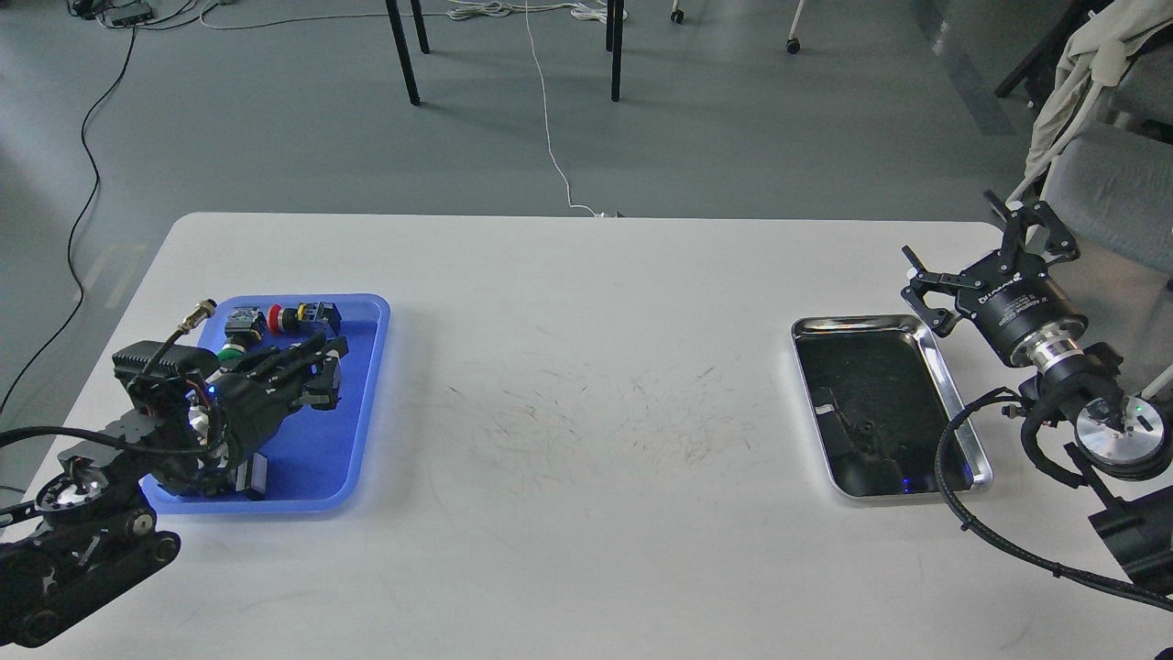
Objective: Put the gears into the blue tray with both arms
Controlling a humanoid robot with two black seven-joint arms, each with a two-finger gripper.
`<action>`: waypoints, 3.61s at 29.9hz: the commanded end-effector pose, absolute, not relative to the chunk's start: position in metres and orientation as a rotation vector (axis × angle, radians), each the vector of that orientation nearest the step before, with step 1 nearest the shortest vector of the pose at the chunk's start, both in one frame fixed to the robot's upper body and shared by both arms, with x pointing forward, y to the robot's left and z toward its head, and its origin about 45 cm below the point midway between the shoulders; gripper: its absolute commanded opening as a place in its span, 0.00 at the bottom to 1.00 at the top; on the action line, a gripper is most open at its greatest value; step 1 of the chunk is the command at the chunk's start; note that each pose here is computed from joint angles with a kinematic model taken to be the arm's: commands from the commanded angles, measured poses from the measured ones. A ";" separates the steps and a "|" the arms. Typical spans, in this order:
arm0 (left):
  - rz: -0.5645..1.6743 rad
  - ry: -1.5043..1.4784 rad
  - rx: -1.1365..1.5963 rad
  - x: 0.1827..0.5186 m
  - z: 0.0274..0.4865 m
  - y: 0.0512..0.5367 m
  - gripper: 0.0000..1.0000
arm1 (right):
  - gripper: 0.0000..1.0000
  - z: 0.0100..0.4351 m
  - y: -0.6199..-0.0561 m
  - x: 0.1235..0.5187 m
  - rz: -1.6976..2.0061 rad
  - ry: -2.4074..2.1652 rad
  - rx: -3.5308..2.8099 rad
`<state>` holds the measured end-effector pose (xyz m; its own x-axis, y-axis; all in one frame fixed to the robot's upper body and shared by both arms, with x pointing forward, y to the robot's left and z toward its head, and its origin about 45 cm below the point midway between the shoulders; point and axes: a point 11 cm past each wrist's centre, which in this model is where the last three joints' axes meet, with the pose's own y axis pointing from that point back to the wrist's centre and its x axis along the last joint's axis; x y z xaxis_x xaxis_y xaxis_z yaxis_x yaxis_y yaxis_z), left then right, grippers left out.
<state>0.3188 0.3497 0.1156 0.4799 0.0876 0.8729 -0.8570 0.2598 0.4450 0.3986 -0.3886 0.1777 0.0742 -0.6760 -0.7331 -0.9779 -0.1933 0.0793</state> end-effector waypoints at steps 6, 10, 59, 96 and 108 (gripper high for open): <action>0.781 -0.781 1.187 0.318 0.083 0.358 0.09 | 0.97 0.181 -0.388 0.400 0.911 1.629 -1.925; 0.780 -0.780 1.195 0.318 0.083 0.360 0.12 | 0.97 0.183 -0.387 0.402 0.905 1.624 -1.928; 1.147 0.209 0.130 0.425 0.250 0.237 0.98 | 0.97 0.245 -0.309 0.349 -0.110 1.292 -3.823; 1.168 0.219 0.177 0.417 0.225 0.237 0.98 | 0.77 0.155 -0.324 0.353 -0.704 0.727 -4.434; 1.171 0.203 0.186 0.417 0.225 0.238 0.98 | 0.66 0.149 -0.314 0.352 -0.717 0.656 -4.437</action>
<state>0.4172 0.2385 0.2248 0.3745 0.9252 -0.0618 -0.8916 0.3776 0.2501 0.3512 -0.3145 0.1489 0.9468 -0.0118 0.3217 -0.3199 -0.1443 0.9364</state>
